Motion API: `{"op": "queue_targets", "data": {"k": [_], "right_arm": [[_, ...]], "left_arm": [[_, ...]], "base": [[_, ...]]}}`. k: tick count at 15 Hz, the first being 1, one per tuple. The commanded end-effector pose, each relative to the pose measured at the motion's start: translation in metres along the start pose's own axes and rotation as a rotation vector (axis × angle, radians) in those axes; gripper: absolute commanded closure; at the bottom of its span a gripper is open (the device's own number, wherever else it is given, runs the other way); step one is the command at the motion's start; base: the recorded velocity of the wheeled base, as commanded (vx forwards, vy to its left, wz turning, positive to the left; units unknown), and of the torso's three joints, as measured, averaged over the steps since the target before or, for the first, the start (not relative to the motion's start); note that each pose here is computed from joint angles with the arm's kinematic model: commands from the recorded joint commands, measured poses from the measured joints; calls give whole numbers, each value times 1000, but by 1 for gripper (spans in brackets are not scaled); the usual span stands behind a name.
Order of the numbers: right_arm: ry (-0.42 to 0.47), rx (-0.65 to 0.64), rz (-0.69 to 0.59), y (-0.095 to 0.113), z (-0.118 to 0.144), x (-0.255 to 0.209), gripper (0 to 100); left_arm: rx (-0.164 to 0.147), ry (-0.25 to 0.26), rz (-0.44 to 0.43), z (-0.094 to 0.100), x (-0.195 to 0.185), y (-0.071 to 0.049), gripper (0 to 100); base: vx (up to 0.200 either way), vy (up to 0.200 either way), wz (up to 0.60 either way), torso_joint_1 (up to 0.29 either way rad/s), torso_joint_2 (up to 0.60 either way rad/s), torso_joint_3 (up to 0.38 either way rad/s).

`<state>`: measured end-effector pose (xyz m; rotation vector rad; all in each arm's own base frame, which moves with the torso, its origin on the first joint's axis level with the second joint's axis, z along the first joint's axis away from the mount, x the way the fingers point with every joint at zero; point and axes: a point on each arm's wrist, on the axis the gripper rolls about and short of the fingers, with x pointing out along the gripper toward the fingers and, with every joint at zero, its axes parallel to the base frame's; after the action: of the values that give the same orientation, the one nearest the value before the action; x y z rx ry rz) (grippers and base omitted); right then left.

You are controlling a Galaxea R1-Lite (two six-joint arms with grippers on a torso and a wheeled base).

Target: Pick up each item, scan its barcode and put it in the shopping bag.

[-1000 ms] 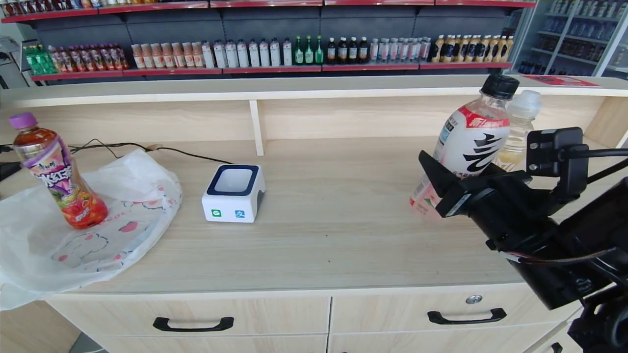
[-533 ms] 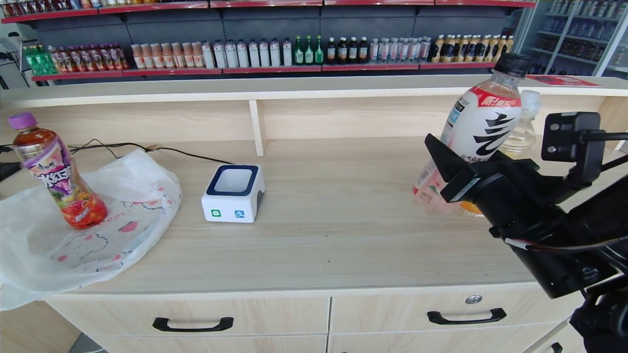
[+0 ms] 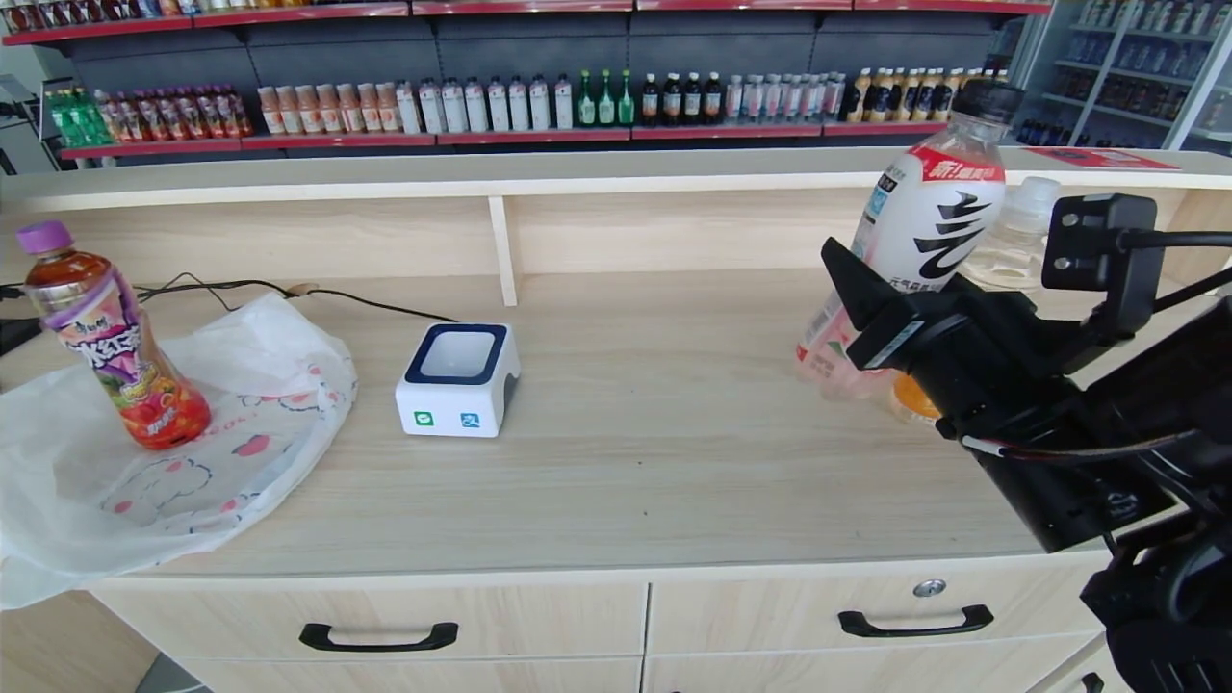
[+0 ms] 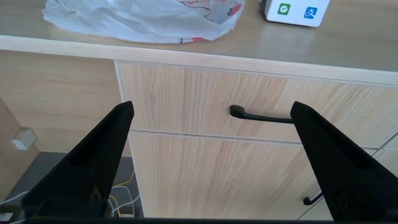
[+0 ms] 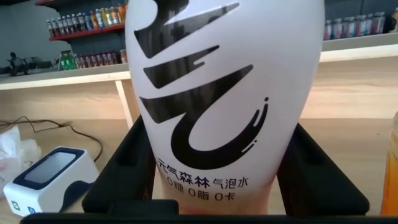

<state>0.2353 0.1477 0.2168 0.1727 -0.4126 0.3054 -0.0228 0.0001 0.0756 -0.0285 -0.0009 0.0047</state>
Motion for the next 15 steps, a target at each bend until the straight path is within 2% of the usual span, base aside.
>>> {"op": "queue_targets", "data": {"k": [1, 15], "right_arm": [[12, 3, 16, 4, -2, -3, 100], [3, 23, 17, 4, 3, -6, 100]], "left_arm": [[-1, -1, 0, 0, 0, 0, 0], [-4, -1, 0, 0, 0, 0, 0]], "base": [[0, 0, 0, 0, 0, 0], [0, 200, 0, 4, 3, 3]]}}
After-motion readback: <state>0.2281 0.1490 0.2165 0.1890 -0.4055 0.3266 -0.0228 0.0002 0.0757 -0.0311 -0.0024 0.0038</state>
